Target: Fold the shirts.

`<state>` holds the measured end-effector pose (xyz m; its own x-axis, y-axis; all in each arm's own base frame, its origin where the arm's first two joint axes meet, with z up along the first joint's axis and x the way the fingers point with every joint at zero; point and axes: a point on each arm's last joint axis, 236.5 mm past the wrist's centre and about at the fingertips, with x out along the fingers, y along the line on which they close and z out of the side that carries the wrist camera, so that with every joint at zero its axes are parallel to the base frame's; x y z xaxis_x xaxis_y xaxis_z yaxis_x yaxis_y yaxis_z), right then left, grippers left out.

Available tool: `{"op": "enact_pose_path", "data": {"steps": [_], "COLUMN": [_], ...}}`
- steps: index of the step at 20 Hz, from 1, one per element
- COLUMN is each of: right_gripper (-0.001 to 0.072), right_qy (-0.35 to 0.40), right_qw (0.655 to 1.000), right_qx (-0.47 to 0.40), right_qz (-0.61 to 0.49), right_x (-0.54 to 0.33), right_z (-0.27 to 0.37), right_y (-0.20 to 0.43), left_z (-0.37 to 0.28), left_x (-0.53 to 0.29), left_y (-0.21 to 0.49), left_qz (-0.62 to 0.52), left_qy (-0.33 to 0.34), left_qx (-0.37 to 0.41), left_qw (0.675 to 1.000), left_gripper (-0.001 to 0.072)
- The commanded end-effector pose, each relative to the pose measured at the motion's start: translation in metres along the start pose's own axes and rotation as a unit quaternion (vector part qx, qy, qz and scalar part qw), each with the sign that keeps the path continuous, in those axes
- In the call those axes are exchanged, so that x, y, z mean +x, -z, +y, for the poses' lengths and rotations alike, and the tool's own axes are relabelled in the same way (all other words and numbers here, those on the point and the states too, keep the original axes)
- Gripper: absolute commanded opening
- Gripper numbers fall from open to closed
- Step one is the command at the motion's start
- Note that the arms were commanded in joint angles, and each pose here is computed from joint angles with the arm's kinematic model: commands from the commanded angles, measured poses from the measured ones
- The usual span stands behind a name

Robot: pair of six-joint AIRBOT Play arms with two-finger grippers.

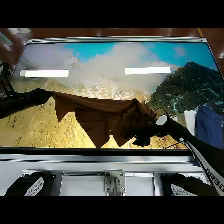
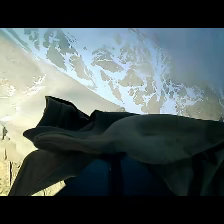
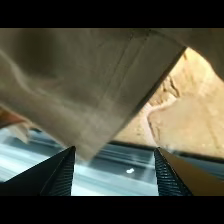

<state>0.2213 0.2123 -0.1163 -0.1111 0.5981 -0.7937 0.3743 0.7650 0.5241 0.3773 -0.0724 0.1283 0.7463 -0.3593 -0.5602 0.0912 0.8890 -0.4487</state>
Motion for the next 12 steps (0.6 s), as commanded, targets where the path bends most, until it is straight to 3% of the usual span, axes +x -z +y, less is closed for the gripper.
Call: {"op": "enact_pose_path", "data": {"steps": [1, 6, 7, 9, 10, 12], "right_gripper": [0.0621, 0.0611, 0.0571, 0.0435, 0.0286, 0.0059], "right_qy": [-0.021, -0.04, -0.042, -0.05, -0.051, -0.054], "right_qw": [0.999, 0.996, 0.996, 0.995, 0.995, 0.995], "right_qx": [0.025, 0.064, 0.069, 0.074, 0.072, 0.07], "right_qz": [-0.022, -0.04, -0.044, -0.052, -0.051, -0.052], "right_x": [0.008, 0.013, 0.014, 0.012, 0.011, 0.01], "right_z": [0.007, 0.013, 0.013, 0.018, 0.019, 0.023], "right_y": [-0.012, -0.026, -0.028, -0.032, -0.033, -0.034], "left_z": [0.0, -0.001, -0.001, -0.002, -0.002, -0.002], "left_x": [0.0, -0.001, -0.002, -0.003, -0.004, -0.004], "left_y": [0.0, -0.001, -0.001, -0.002, -0.002, -0.003], "left_qz": [-0.001, -0.003, -0.003, -0.006, -0.007, -0.007], "left_qy": [0.0, 0.0, 0.0, 0.001, 0.001, 0.001], "left_qx": [0.0, 0.001, 0.002, 0.002, 0.003, 0.003], "left_qw": [1.0, 1.0, 1.0, 1.0, 1.0, 1.0], "left_gripper": [0.0034, 0.0034, 0.0034, 0.0034, 0.0034, 0.0034]}}
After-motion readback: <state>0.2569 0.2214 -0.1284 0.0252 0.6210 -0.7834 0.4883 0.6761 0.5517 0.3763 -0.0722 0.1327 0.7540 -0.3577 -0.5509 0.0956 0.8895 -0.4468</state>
